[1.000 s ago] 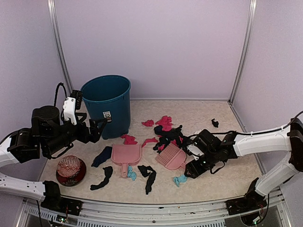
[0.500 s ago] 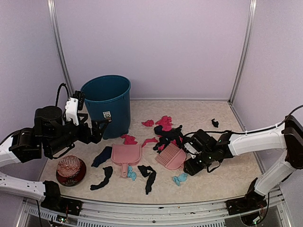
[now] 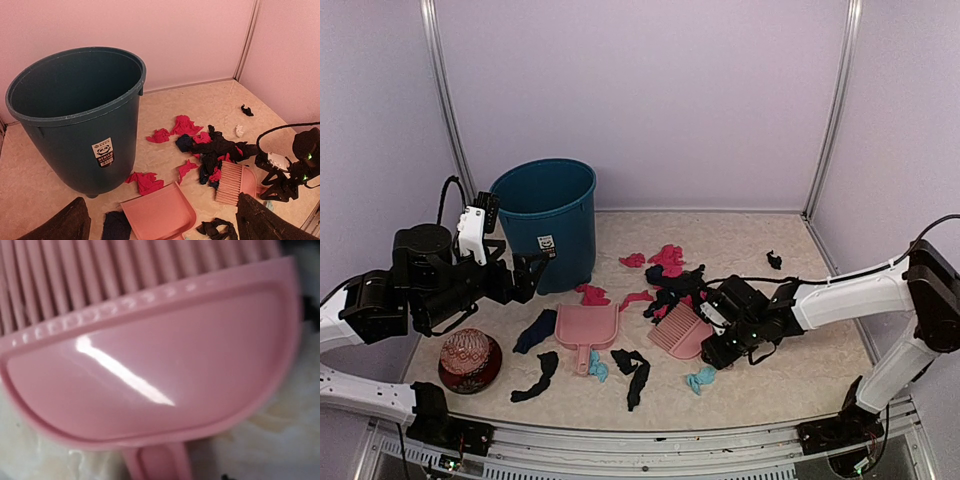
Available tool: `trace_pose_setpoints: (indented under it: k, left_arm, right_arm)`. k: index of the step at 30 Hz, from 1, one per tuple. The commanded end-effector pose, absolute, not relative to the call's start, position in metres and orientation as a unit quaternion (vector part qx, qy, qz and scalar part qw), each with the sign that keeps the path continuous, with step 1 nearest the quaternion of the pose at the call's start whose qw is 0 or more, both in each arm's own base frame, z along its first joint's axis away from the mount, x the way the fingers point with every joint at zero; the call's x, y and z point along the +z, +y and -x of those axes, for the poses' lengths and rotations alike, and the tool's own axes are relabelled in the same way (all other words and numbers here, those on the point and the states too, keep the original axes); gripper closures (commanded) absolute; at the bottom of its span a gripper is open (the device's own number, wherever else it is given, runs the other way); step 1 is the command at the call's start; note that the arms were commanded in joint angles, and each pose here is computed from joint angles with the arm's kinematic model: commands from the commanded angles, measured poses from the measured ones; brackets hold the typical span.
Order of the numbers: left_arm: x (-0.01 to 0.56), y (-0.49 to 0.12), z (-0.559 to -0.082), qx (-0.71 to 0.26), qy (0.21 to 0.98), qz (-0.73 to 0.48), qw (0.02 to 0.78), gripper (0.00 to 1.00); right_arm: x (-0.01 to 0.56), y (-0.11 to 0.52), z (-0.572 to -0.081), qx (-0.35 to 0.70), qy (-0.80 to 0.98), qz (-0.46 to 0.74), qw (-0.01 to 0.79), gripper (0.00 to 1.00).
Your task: Sweep away the paper scraps from the table
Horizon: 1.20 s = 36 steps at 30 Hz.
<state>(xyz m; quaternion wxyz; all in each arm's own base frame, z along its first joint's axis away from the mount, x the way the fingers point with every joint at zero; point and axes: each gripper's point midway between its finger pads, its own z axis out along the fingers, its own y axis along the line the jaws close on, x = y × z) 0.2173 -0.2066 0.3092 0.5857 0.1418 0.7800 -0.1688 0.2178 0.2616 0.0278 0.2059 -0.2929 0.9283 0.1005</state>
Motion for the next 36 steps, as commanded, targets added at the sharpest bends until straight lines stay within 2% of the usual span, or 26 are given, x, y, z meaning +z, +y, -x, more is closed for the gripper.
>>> trace_pose_setpoints:
  k: [1, 6, 16, 36]
  left_arm:
    - [0.310, -0.204, -0.216, -0.166, 0.780, -0.140, 0.587, 0.01]
    - [0.309, -0.203, -0.217, -0.162, 0.782, -0.139, 0.586, 0.01]
    - [0.307, -0.204, -0.219, -0.156, 0.784, -0.139, 0.585, 0.01]
    - [0.312, -0.195, -0.220, -0.152, 0.781, -0.115, 0.595, 0.01]
  right_arm:
    - [0.020, 0.269, -0.215, 0.090, 0.925, 0.310, 0.202, 0.52]
    - [0.009, 0.262, -0.210, 0.056, 0.925, 0.321, 0.197, 0.61]
    - [0.008, 0.261, -0.205, 0.051, 0.923, 0.325, 0.202, 1.00]
    - [0.117, 0.285, -0.216, 0.129, 0.877, 0.341, 0.313, 1.00]
